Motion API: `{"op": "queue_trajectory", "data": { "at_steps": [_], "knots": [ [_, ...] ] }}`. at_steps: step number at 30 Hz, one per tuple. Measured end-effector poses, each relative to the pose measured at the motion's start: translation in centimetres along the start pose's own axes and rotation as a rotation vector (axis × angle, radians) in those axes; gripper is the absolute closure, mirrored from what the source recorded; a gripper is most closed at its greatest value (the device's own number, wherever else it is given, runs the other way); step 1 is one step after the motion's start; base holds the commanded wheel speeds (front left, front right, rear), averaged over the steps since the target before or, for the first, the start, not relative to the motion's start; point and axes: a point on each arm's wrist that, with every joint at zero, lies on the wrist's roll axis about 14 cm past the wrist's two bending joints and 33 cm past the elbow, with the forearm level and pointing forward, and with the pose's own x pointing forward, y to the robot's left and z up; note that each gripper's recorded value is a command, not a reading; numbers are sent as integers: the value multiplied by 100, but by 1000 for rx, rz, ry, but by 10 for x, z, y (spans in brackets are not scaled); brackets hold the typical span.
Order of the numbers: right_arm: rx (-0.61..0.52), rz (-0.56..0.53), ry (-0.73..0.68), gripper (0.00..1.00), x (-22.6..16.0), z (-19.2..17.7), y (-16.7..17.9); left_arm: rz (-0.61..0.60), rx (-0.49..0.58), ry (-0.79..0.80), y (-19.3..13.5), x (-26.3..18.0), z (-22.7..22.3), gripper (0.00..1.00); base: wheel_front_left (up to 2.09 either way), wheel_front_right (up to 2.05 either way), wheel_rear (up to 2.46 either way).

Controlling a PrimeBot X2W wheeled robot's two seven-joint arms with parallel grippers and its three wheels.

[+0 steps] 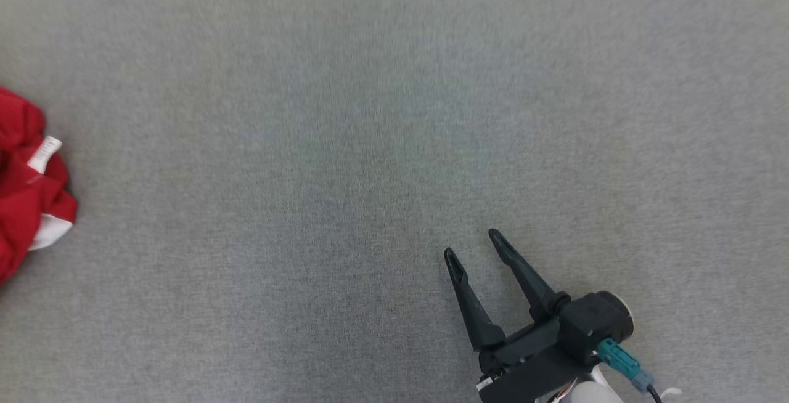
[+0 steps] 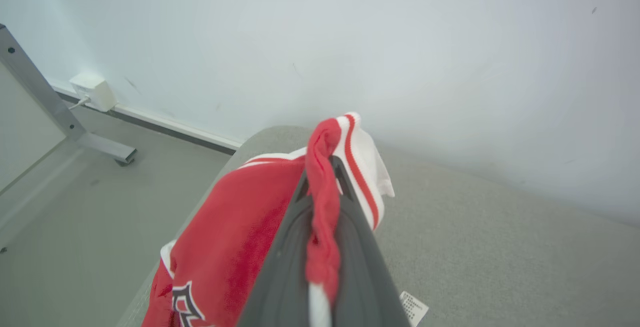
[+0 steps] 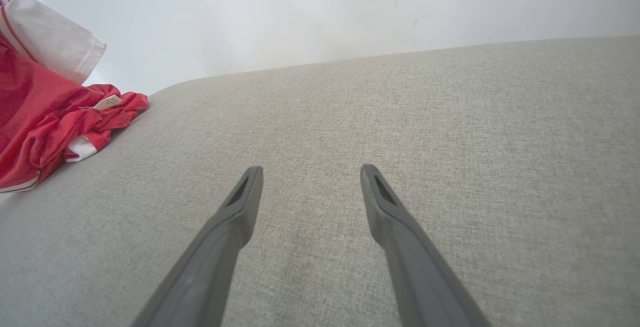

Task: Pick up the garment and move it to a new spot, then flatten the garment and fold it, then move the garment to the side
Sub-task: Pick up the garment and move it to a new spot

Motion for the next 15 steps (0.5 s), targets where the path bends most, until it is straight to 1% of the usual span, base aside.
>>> {"op": "queue_trajectory", "data": {
  "at_steps": [3, 8, 12, 15],
  "knots": [
    [10, 3, -25, 0, -6, 10, 6, -57, 15, -112, -26, -15, 43, 100, 0, 0, 0],
    [12, 1, -60, 0, -21, 24, 13, -207, 25, -274, -88, -44, 105, 100, 0, 0, 0],
    [23, -14, -104, 0, -36, 39, 16, -352, 35, -318, -145, -67, 130, 100, 0, 0, 0],
    [26, -38, -141, 0, -49, 51, 14, -462, 39, -333, -191, -82, 140, 100, 0, 0, 0]
  ]
}}
